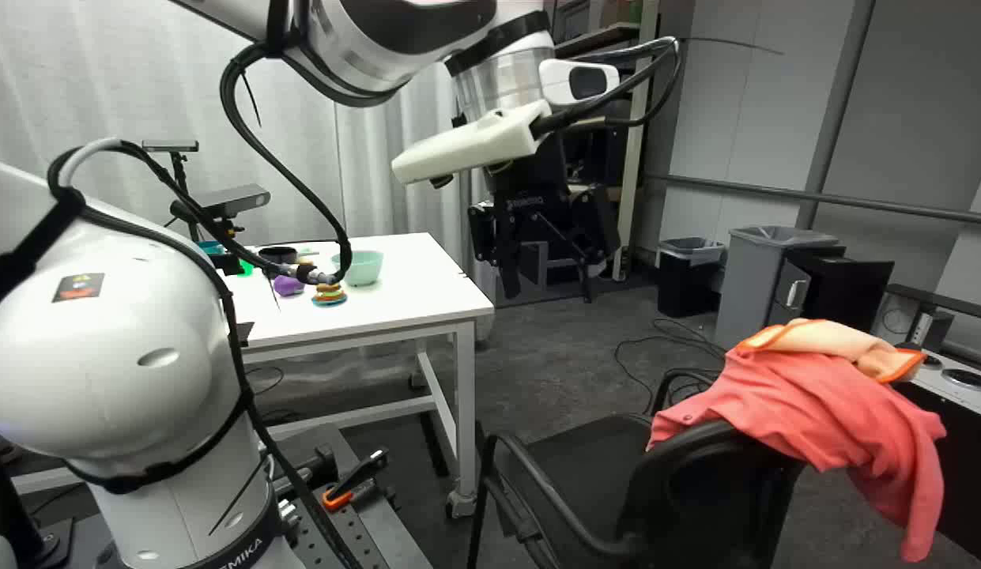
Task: Take the cloth and the shirt off the back of the chair and put them on the seat
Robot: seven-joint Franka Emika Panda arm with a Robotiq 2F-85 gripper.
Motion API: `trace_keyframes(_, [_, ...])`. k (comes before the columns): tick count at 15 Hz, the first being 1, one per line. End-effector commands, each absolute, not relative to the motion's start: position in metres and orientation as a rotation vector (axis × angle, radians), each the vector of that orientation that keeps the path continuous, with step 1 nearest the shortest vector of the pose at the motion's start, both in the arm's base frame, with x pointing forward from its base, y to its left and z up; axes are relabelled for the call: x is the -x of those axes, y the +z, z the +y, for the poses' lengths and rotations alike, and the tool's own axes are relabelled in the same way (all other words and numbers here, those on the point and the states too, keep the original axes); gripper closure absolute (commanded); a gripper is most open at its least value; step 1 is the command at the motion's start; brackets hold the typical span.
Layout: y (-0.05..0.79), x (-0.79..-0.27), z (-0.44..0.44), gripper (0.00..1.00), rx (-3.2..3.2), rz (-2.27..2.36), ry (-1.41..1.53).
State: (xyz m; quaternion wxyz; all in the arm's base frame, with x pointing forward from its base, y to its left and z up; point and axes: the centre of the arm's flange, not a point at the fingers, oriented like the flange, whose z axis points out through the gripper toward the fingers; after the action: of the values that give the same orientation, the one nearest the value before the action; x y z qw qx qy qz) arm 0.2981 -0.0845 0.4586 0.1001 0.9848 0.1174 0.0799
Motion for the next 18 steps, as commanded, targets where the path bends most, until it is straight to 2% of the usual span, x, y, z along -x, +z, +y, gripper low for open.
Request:
trace_keyframes(1, [0.459, -0.298, -0.085, 0.00, -2.911, 0.347, 0.236])
trace_keyframes(17, [0.459, -0.298, -0.084, 0.00, -2.919, 0.344, 0.226])
trace_keyframes(18, [0.493, -0.353, -0.123, 0.00, -2.908, 0.318, 0.209])
